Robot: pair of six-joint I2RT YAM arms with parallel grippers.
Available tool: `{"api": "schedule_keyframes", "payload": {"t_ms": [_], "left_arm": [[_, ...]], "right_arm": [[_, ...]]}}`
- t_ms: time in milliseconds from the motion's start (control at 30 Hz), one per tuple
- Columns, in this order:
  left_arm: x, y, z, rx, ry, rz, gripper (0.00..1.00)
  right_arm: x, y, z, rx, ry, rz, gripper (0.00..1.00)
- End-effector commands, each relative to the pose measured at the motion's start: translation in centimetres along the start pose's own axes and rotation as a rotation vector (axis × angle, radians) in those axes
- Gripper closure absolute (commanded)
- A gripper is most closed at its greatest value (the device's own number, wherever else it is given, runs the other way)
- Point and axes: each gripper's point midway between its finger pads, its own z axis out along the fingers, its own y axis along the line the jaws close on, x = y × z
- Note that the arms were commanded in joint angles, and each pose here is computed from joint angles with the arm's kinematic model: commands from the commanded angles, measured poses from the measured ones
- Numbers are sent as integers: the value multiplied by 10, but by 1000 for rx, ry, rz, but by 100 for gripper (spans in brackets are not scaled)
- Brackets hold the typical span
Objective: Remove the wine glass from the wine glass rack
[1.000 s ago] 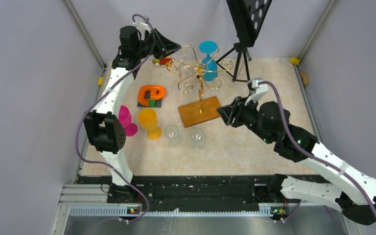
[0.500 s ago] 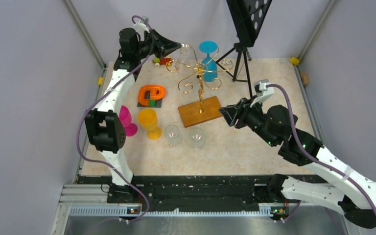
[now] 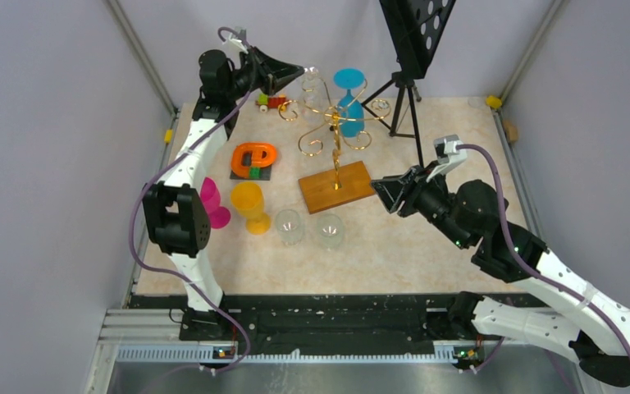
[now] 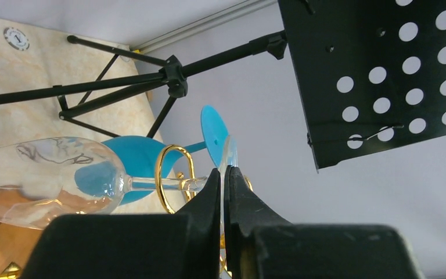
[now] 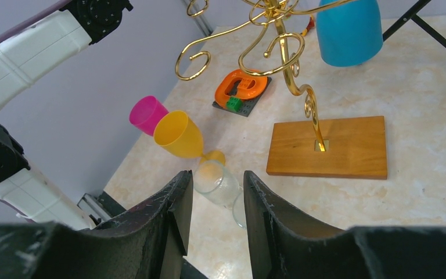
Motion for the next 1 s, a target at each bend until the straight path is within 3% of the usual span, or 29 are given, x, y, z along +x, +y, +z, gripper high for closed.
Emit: {"api": "schedule_keyframes", "payload": {"t_ms": [0, 400, 967], "left_arm": [[-15, -63, -13, 130, -91, 103, 100], [-31, -56, -11, 112, -201, 114, 100], [9, -60, -4, 175, 20, 114, 100]], "right_arm": [[-12, 5, -1, -21, -47, 25, 61], [-11, 3, 1, -13, -48, 22, 61], [-6, 4, 7, -14, -33, 17, 61]]}}
